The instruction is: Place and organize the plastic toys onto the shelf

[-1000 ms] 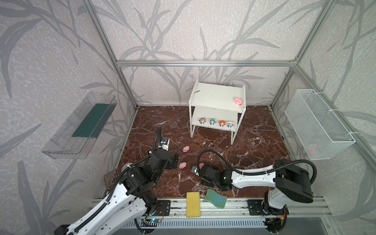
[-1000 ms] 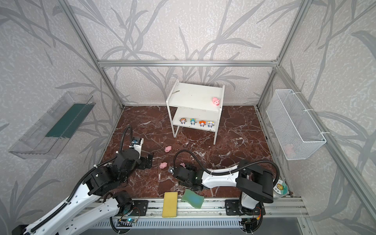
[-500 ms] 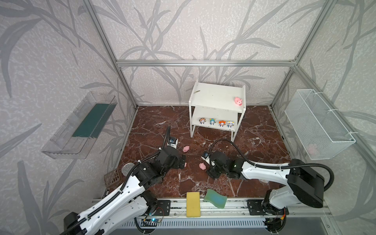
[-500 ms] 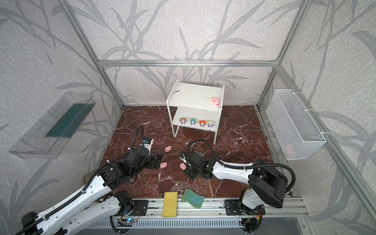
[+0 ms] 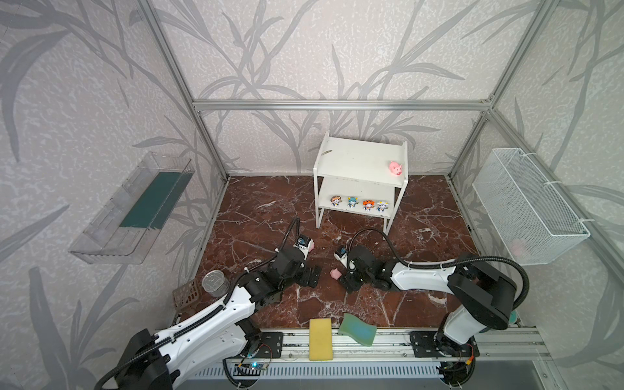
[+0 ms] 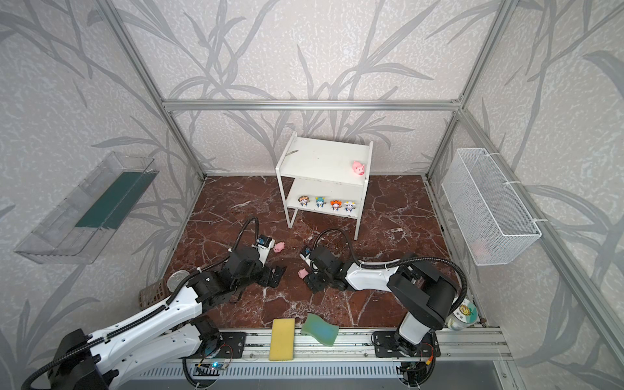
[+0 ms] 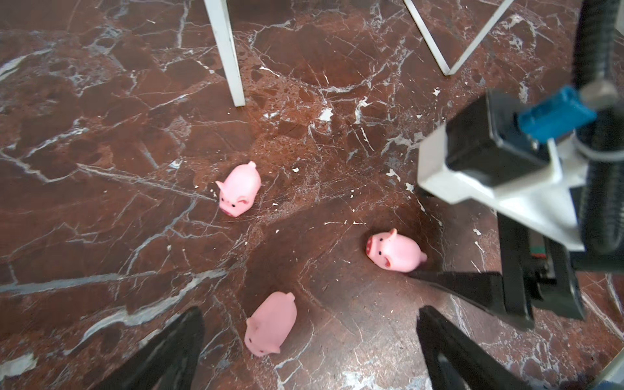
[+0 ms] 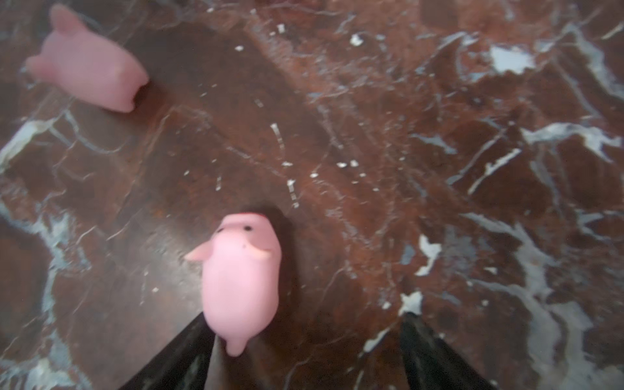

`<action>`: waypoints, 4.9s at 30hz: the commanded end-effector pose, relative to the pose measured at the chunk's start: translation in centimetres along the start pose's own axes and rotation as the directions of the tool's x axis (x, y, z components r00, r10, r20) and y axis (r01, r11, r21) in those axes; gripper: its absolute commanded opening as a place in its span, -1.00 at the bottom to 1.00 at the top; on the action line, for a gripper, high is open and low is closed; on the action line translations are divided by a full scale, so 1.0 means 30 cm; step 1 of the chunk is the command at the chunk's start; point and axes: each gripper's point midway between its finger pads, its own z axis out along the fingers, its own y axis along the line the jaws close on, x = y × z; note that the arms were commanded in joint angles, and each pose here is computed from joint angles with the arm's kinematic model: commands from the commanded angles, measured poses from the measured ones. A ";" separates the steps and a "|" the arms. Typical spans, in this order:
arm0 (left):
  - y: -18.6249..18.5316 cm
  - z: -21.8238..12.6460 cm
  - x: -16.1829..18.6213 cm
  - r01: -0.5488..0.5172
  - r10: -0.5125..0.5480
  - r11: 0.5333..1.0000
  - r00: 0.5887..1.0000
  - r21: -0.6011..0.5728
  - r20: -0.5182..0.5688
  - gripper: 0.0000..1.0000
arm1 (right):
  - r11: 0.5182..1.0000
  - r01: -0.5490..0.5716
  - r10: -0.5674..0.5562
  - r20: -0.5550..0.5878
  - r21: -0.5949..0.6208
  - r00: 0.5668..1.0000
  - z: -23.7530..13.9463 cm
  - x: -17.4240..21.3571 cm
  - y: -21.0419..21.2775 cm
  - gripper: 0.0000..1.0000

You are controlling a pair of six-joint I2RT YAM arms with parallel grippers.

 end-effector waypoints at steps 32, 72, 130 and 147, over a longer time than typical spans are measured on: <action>-0.131 0.303 0.040 -0.204 0.213 0.969 0.976 0.139 -0.050 0.75 | 0.995 -0.057 0.048 0.108 0.078 0.993 -0.236 -0.012 -0.114 0.72; -0.147 0.360 0.046 -0.146 0.176 0.981 0.945 0.124 -0.277 -0.20 | 0.995 0.082 -0.068 0.205 -0.057 0.976 -0.503 -0.060 -0.008 0.72; -0.451 0.023 -1.229 -0.123 0.084 0.981 0.965 0.147 0.249 -0.51 | 0.950 -0.086 -0.029 0.358 0.301 0.933 -1.033 -0.037 -0.221 0.74; -0.480 0.111 -1.279 -0.127 0.074 0.980 0.947 0.151 0.314 -0.51 | 0.953 -0.074 -0.038 0.359 0.293 0.933 -1.004 -0.015 -0.218 0.77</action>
